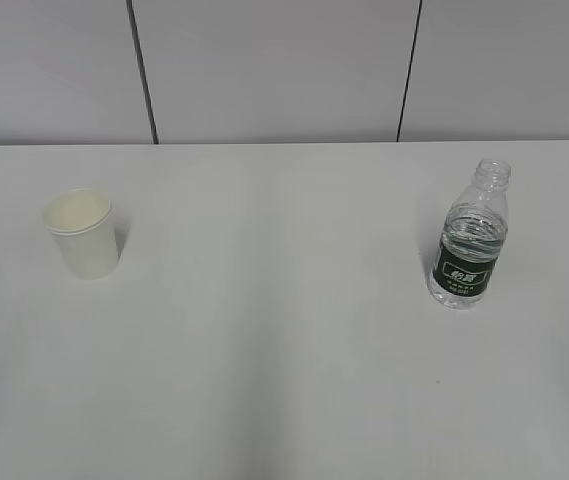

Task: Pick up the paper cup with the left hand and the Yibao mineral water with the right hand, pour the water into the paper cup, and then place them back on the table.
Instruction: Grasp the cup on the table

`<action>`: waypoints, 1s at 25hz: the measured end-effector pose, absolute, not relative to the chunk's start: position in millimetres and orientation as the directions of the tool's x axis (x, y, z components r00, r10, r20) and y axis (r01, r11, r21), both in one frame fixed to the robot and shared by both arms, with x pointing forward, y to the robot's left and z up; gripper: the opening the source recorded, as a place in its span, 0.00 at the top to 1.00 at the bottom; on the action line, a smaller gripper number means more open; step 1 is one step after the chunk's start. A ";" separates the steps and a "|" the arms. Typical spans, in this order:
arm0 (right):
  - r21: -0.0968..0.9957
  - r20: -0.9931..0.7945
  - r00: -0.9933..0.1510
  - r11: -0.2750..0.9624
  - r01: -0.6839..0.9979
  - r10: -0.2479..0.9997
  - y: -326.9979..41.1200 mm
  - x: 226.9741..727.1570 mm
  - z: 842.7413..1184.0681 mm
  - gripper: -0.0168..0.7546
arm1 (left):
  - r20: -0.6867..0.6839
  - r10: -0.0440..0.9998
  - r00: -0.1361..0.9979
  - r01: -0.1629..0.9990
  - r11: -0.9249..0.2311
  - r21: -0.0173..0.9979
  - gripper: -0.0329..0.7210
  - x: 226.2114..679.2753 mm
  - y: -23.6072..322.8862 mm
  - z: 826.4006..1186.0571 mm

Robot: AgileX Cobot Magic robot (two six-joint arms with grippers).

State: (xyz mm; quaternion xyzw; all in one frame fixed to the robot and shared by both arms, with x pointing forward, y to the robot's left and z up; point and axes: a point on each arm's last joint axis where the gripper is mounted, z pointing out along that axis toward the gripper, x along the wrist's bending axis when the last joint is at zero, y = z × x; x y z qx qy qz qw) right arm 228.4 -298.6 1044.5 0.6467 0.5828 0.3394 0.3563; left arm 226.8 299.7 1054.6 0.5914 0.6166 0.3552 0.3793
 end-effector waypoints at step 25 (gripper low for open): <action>0.856 0.024 0.090 -0.067 0.512 0.996 -298.6 228.4 1044.5 0.22 | -0.095 0.995 0.021 0.412 0.077 0.908 0.19 232.8 295.4 1067.7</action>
